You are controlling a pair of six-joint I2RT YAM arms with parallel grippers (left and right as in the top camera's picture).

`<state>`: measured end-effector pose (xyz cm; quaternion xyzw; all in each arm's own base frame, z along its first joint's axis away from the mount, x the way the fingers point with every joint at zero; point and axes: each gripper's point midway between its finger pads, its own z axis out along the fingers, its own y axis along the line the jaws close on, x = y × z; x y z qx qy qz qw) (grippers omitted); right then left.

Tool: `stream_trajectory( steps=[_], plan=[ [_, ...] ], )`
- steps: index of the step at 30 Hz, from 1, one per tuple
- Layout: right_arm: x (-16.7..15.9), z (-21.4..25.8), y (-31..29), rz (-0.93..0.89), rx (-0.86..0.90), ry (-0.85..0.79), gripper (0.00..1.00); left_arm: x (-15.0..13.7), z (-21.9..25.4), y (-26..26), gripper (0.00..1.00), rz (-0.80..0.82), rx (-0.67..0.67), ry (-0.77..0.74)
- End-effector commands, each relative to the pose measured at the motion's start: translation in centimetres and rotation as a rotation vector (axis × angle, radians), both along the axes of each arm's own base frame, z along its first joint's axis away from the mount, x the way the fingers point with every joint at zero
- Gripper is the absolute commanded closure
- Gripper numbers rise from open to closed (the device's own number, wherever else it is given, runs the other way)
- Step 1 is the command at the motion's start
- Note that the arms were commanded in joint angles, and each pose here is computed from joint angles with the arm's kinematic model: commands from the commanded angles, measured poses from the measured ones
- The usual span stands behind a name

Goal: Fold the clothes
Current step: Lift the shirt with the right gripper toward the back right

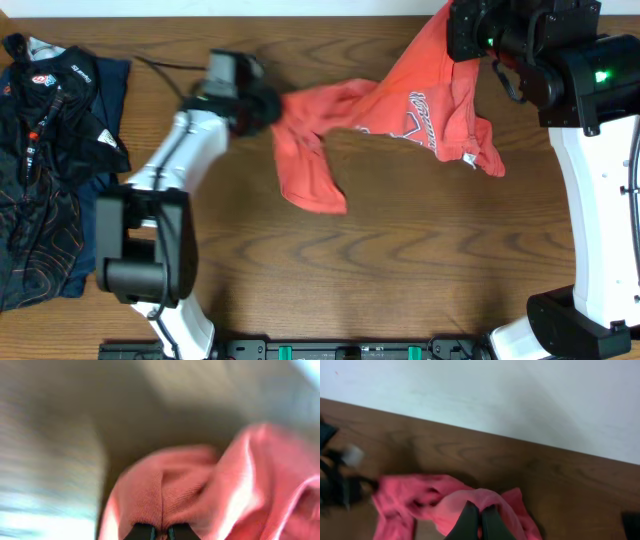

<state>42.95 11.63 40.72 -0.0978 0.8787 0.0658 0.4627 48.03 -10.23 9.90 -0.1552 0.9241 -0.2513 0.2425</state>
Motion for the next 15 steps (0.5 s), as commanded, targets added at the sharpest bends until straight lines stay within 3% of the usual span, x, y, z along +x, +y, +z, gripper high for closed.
stream_trajectory(
  steps=[1,3,4,6,8,9,10,12,13,15],
  plan=[
    [-0.3,1.0,-0.5,0.005,-0.012,-0.021,0.99,3.0,2.9,5.9,0.94,0.157,0.03,-0.07],
    [-0.4,0.9,-0.5,0.011,-0.022,-0.02,0.99,3.6,4.0,8.4,0.86,0.204,0.03,-0.085],
    [-0.4,0.9,-0.5,0.012,-0.022,-0.02,0.99,3.7,4.7,9.6,0.71,0.224,0.023,-0.082],
    [-0.3,0.9,-0.7,0.009,-0.022,-0.021,0.99,3.3,5.2,10.1,0.68,0.209,-0.012,-0.062],
    [-0.3,0.9,-0.7,0.008,-0.022,-0.021,0.99,2.4,5.5,9.6,0.5,0.161,-0.058,-0.032],
    [-0.3,0.9,-0.7,0.008,-0.022,-0.02,0.99,1.9,5.3,9.2,0.48,0.146,-0.078,-0.009],
    [-0.3,0.9,-0.7,0.008,-0.022,-0.021,0.99,1.4,5.1,8.8,0.51,0.125,-0.091,0.011],
    [-0.3,0.9,-0.7,0.008,-0.023,-0.021,0.99,0.0,4.4,8.0,0.73,0.099,-0.103,0.075],
    [-0.3,0.9,-0.7,0.01,-0.025,-0.02,0.99,-0.6,4.0,7.4,0.78,0.078,-0.098,0.103],
    [-0.4,0.8,-0.7,0.01,-0.026,-0.018,0.99,-2.2,3.2,5.8,0.76,0.024,-0.084,0.164]
  ],
)
